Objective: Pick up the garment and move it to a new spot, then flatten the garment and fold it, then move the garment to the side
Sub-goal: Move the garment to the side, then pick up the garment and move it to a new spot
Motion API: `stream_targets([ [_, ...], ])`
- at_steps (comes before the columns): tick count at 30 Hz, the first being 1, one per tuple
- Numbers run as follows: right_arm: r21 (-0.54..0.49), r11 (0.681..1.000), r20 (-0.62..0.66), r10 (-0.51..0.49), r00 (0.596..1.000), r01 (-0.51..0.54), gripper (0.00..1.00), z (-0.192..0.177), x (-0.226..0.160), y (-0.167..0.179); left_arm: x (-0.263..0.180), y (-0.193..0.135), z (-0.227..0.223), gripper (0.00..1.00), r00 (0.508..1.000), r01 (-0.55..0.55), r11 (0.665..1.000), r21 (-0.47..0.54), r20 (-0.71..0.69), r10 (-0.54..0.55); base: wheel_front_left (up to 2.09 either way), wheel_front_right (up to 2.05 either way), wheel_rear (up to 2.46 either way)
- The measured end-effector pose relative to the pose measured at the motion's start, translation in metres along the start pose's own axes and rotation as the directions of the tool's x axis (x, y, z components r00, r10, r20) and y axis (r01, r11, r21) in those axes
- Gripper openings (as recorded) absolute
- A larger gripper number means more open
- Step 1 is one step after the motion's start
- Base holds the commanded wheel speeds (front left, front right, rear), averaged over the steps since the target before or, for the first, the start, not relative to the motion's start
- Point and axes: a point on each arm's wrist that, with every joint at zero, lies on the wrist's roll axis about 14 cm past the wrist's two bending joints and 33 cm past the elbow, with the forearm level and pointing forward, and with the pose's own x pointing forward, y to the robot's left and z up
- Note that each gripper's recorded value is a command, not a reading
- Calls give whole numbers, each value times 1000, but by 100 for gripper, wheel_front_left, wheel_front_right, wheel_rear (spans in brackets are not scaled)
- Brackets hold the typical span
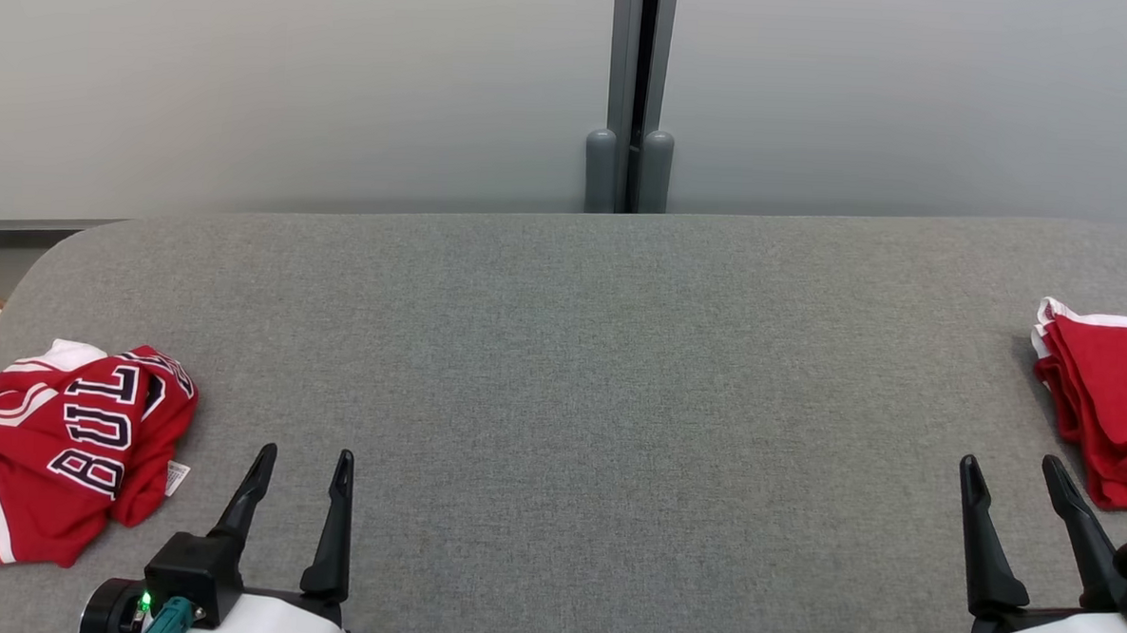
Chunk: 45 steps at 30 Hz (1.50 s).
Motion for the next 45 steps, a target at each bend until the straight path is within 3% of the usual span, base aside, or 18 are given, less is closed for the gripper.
stream_targets([
  [11, 1, 1000, -2, 8, 1000, -8, 100, -1, 5, 2, -2, 7, -1, 100, 1000, -22, 1000, 4, -6, 22, 0, 0, 0],
  [20, -26, 993, -10, 115, 993, -115, 100, 3, 23, 32, -7, 31, 12, 100, 994, -98, 995, -1, 39, 98, 0, 0, 0],
  [33, -40, 923, -19, 381, 924, -382, 100, 7, 51, 121, -58, 108, 39, 100, 927, -352, 936, -3, 134, 349, 0, 0, 0],
  [38, -39, 904, -20, 425, 905, -425, 100, 7, 55, 137, -76, 124, 45, 100, 903, -407, 913, 4, 153, 402, 0, 0, 0],
  [45, -35, 898, -31, 437, 899, -438, 100, 3, 57, 142, -78, 127, 45, 100, 896, -421, 907, 6, 154, 416, 0, 0, 0],
])
